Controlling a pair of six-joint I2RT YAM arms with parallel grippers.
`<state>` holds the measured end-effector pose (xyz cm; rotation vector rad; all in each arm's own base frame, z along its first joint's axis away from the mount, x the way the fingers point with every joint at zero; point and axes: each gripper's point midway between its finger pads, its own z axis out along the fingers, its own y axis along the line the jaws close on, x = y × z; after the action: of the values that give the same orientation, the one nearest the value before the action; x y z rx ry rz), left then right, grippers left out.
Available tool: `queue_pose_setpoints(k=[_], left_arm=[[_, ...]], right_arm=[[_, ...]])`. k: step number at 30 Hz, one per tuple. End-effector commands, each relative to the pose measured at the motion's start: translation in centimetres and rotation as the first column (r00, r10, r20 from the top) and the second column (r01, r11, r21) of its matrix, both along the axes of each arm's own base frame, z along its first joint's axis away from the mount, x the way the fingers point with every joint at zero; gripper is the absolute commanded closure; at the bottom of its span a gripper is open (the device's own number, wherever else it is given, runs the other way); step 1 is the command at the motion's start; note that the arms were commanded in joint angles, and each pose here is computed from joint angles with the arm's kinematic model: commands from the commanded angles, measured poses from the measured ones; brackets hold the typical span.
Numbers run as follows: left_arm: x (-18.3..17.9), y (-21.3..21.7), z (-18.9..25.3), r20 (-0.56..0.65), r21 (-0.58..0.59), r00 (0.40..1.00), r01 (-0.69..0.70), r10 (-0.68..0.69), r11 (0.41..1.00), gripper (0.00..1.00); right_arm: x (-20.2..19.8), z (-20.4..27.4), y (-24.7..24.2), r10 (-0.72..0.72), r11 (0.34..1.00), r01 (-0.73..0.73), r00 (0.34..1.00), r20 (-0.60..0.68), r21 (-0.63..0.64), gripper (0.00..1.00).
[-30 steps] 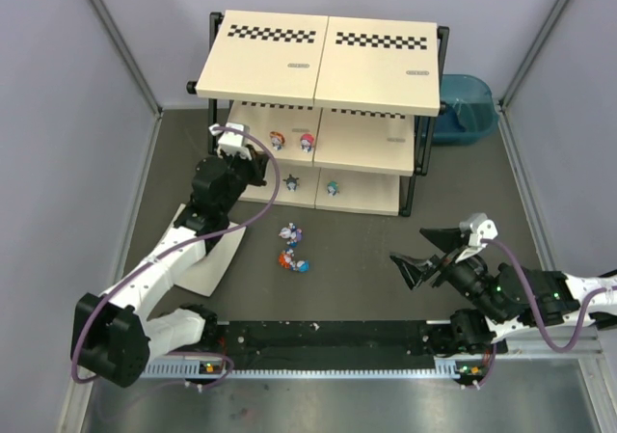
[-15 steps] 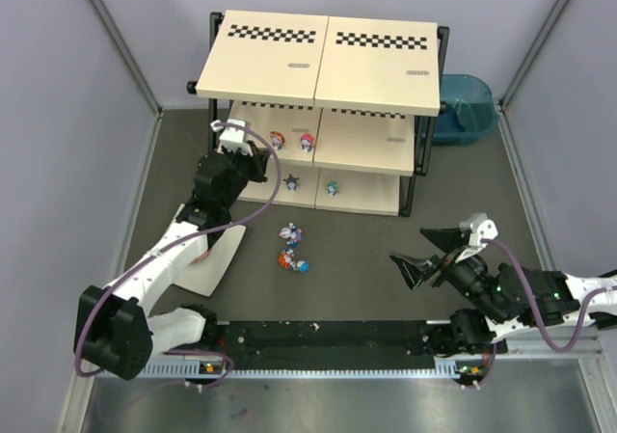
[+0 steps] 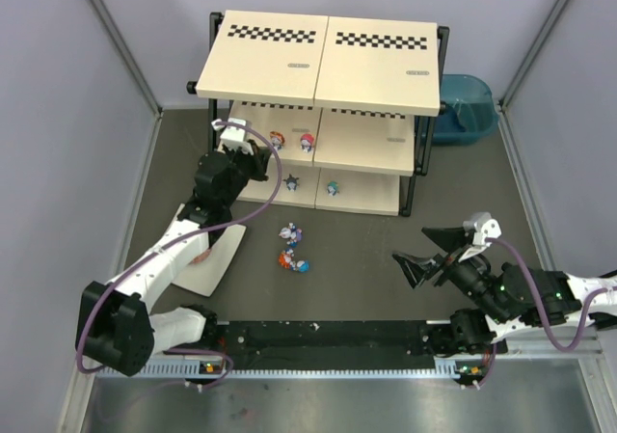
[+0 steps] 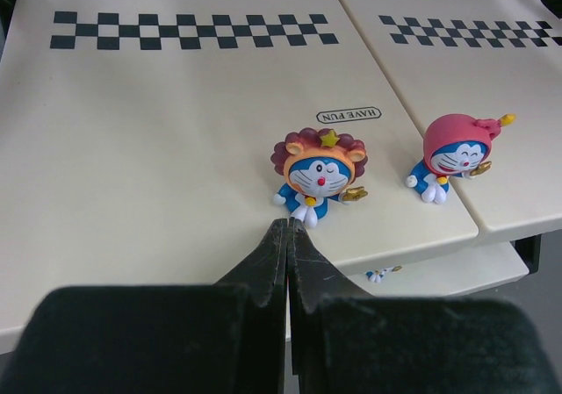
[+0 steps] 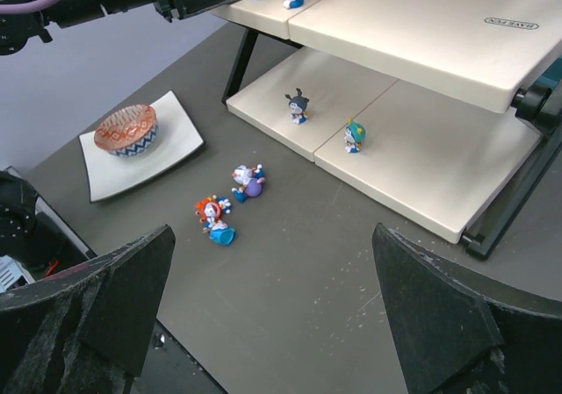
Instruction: Place and organize the plastic toys onto the shelf
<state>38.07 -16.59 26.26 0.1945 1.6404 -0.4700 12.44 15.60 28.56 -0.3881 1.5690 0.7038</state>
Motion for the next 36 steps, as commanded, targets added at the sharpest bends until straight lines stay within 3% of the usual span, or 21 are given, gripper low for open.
queue_pose_setpoints(k=[1,36], left_arm=[[0.3,-0.7,2.1,0.049,-0.027,0.998,0.033,-0.031,0.999,1.00],[0.0,-2.2,1.8,0.044,-0.031,0.992,0.121,-0.120,0.992,1.00]], right_arm=[[0.0,0.2,-0.2,-0.003,1.000,0.003,1.000,-0.003,0.019,0.04],[0.0,0.1,-0.1,-0.002,1.000,0.002,1.000,-0.004,0.015,0.04]])
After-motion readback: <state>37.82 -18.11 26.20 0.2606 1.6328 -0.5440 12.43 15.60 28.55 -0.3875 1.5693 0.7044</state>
